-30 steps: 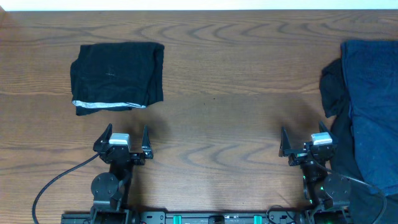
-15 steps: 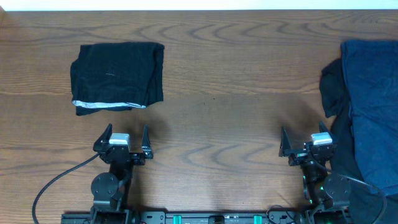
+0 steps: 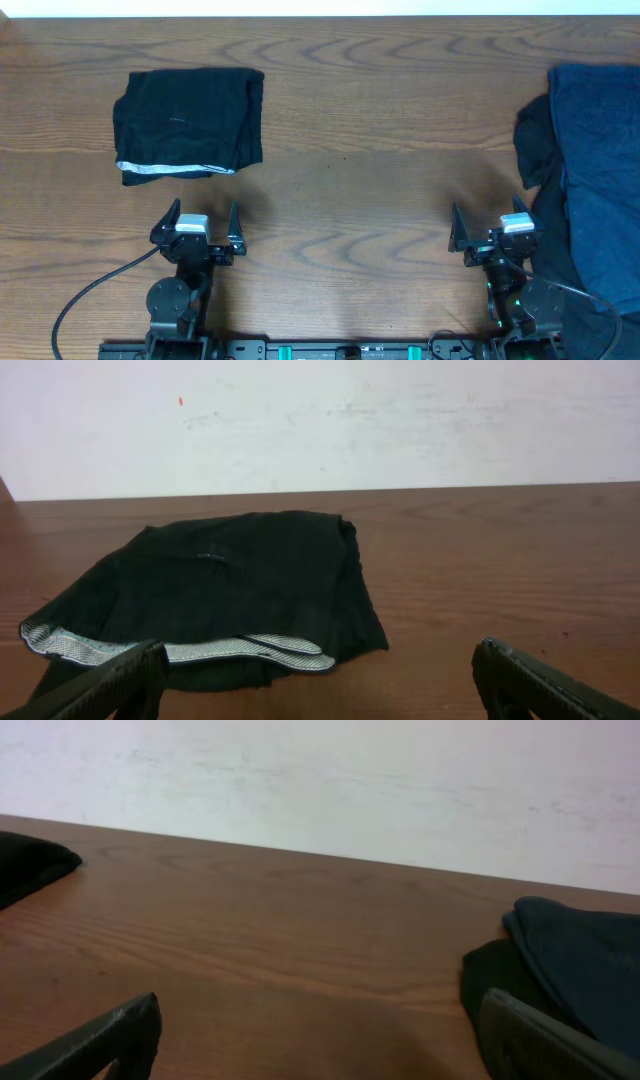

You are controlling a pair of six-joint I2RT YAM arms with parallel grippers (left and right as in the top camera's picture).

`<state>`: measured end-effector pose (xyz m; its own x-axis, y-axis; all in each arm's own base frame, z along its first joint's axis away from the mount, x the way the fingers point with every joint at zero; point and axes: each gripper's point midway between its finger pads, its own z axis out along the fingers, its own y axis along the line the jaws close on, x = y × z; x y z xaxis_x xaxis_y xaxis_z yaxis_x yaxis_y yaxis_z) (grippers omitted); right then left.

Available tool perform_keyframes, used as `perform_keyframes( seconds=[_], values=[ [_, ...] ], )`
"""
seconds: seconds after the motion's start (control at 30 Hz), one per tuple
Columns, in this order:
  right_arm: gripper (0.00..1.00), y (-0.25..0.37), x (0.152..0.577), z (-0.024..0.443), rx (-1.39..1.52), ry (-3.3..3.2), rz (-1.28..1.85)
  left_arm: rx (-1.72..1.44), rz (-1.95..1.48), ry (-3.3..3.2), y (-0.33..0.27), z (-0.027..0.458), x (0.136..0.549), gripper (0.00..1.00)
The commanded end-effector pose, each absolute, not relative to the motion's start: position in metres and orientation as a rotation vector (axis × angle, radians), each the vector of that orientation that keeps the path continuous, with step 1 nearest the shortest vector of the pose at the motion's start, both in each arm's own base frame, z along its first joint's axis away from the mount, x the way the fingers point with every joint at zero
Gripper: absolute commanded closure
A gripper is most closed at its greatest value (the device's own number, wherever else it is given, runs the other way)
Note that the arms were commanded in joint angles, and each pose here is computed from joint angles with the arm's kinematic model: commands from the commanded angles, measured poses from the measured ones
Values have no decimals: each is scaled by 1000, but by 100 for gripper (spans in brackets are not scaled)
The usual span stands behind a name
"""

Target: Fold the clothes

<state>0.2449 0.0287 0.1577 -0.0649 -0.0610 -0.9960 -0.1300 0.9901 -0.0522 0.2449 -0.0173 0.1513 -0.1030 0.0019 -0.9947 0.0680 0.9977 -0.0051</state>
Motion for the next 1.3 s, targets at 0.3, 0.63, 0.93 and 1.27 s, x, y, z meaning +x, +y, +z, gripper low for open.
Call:
perform_keyframes(
  seconds=[0.3, 0.63, 0.93, 1.27],
  values=[
    [1, 25, 245, 157, -119, 1640, 54, 64, -35, 1722, -16, 137, 243, 2],
    [1, 26, 245, 157, -94, 1642, 86, 64, -35, 1722, -16, 137, 243, 2],
    [1, 24, 233, 183, -5, 1682, 159, 64, -35, 1722, -16, 137, 243, 2],
    [1, 11, 239, 246, 101, 1783, 121, 64, -35, 1722, -16, 137, 243, 2]
  ],
)
